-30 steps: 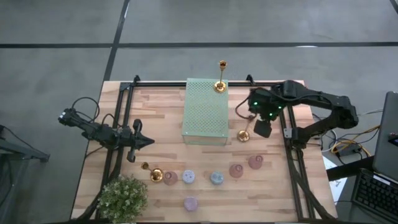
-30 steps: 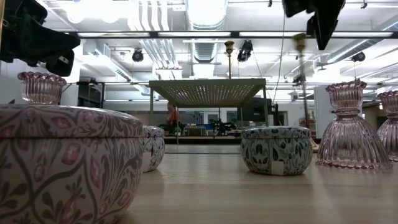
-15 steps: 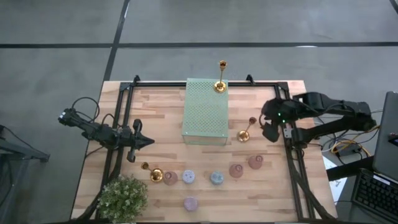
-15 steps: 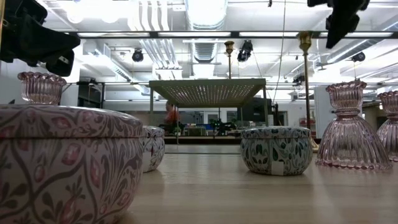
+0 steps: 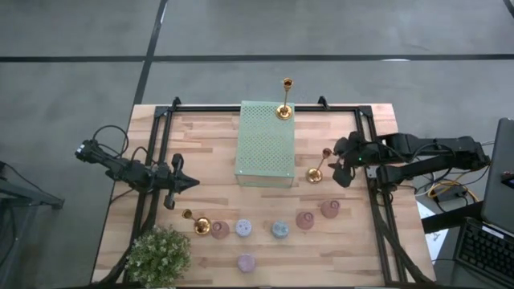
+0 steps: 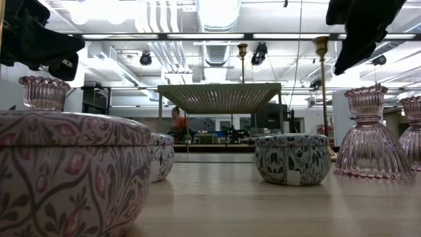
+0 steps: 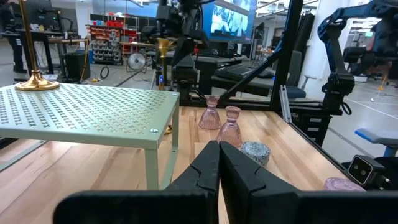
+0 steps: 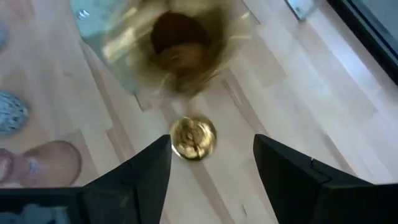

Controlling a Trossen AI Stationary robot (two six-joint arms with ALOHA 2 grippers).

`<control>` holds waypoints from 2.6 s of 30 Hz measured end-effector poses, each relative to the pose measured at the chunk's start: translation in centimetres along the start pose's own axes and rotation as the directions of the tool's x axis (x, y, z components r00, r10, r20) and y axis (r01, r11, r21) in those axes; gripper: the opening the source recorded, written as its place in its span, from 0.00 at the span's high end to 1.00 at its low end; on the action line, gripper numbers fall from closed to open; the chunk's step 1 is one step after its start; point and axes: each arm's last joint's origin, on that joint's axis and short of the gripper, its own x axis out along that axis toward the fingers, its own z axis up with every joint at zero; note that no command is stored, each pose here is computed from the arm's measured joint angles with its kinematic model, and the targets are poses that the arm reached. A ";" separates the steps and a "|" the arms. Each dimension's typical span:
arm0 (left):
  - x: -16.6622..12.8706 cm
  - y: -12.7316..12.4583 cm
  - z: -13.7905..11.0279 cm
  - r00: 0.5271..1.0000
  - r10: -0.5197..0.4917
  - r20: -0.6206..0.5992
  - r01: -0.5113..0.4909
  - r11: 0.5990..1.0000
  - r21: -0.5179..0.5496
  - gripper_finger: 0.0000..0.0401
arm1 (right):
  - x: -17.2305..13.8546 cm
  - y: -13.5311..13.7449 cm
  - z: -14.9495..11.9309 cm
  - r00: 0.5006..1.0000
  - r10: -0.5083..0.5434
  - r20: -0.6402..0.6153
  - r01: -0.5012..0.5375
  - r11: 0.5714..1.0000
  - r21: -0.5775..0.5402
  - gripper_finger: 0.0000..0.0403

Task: Pick & Place candle stick holders
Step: Put the right gold candle holder on the shelf aligned with other gold candle holder

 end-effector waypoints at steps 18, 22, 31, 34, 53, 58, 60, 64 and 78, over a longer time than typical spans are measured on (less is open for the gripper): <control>0.0 0.0 0.0 1.000 0.000 0.000 0.000 1.000 0.000 0.97 | 1.1 0.6 0.7 0.982 0.072 0.177 -0.062 0.996 -0.062 0.58; 0.0 0.0 0.0 1.000 0.000 0.000 0.000 1.000 0.000 0.97 | 1.1 0.6 0.7 0.982 0.071 0.175 -0.058 0.995 -0.076 0.70; 0.0 0.0 0.0 1.000 0.000 0.000 0.000 1.000 0.000 0.97 | 1.0 0.8 1.1 0.972 0.089 0.219 -0.068 0.992 -0.104 0.93; 0.0 0.0 0.0 1.000 0.000 0.000 0.000 1.000 0.000 0.97 | 0.8 0.9 1.4 0.964 0.100 0.248 -0.075 0.991 -0.108 0.93; 0.0 0.0 0.0 1.000 0.000 0.000 0.000 1.000 -0.001 0.97 | -5.3 2.0 7.8 0.870 0.171 0.463 -0.115 0.983 -0.146 0.92; 0.0 0.0 0.0 1.000 0.000 0.000 0.000 1.000 -0.001 0.97 | -4.8 3.4 10.4 0.895 0.159 0.418 -0.090 0.980 -0.179 0.92; 0.0 0.0 0.0 1.000 0.000 0.000 0.000 1.000 0.000 0.97 | -4.9 3.8 11.5 0.903 0.152 0.401 -0.082 0.979 -0.187 0.92; 0.0 0.0 0.0 1.000 0.000 0.000 0.000 1.000 0.000 0.97 | -4.8 4.4 13.5 0.912 0.113 0.394 -0.027 0.975 -0.219 0.92; 0.0 0.0 0.0 1.000 0.000 0.000 0.000 1.000 0.000 0.97 | -2.3 2.3 17.9 0.927 0.005 0.374 0.075 0.977 -0.199 0.92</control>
